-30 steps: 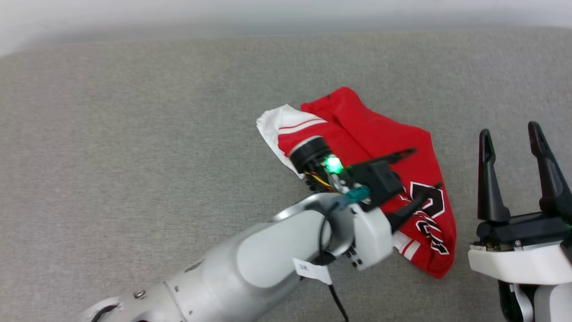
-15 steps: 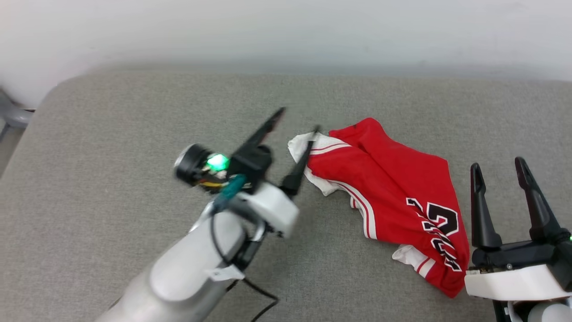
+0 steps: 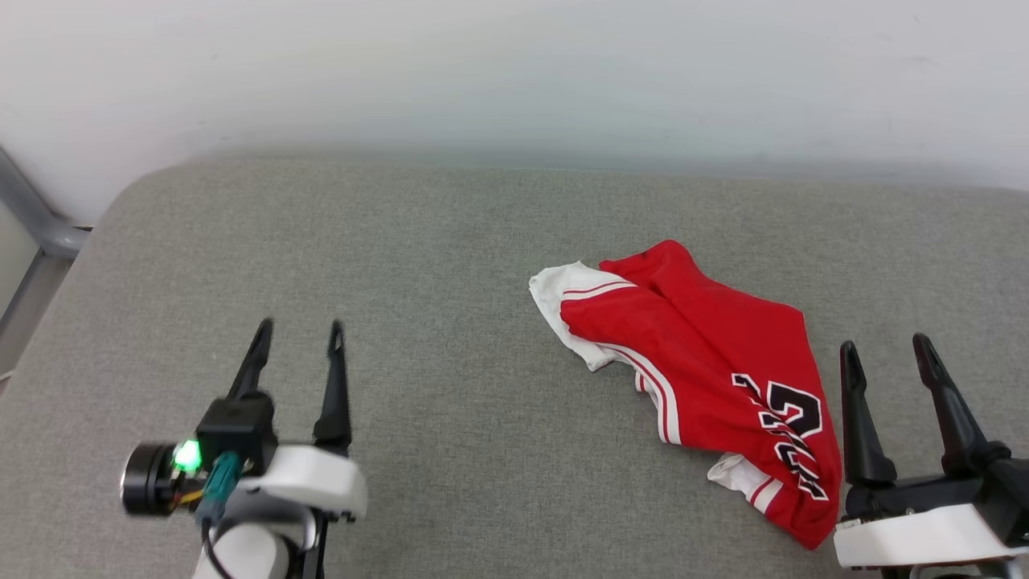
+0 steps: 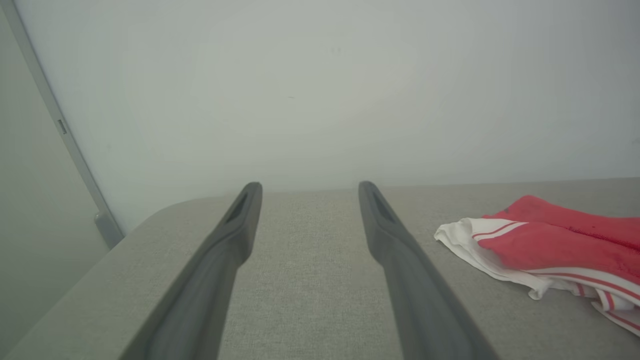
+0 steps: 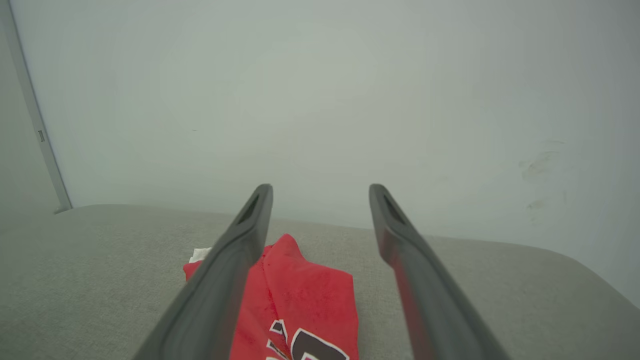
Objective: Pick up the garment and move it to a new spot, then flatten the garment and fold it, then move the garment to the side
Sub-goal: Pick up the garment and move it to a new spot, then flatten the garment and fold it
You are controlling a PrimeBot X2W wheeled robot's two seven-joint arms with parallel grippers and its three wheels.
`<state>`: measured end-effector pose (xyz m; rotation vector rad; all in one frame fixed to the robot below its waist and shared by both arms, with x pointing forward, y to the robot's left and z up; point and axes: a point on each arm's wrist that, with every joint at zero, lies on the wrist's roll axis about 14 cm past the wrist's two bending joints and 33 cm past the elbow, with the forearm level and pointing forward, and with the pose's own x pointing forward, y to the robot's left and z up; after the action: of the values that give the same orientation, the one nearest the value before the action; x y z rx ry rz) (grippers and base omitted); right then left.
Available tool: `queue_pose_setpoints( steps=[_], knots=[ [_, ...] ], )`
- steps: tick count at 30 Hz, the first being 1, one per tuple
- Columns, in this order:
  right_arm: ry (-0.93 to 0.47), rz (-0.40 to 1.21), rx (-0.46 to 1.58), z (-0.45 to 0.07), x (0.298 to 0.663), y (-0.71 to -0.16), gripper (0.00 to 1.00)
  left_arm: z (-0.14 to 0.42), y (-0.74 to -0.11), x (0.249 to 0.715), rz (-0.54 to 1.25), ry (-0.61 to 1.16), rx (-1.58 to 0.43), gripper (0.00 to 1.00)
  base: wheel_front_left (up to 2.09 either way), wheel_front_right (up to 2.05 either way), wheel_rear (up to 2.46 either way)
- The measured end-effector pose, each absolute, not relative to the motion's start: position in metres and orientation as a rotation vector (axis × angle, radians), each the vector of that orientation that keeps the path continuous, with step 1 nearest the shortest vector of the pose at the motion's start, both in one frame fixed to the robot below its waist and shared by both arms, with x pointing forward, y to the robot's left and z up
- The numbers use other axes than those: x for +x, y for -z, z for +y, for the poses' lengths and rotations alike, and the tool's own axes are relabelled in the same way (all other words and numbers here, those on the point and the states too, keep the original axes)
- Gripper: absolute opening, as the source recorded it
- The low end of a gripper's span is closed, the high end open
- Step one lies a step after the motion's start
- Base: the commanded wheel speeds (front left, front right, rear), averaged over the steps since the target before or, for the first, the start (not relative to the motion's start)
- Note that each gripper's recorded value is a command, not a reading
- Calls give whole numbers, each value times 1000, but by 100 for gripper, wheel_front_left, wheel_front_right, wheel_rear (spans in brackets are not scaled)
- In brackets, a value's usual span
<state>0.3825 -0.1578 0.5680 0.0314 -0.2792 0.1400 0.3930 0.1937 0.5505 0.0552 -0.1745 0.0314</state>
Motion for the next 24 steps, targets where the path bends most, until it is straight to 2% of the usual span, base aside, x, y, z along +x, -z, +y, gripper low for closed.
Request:
queue_pose_setpoints(
  steps=[11, 24],
  knots=[
    [-100, -204, 85, -171, 365, -544, 100, 201, -526, 354, -129, -75, 24, 100, 0, 0, 0],
    [-91, -171, 103, -173, 354, -534, 100, 197, -511, 343, -95, -66, 13, 100, 0, 0, 0]
  ],
)
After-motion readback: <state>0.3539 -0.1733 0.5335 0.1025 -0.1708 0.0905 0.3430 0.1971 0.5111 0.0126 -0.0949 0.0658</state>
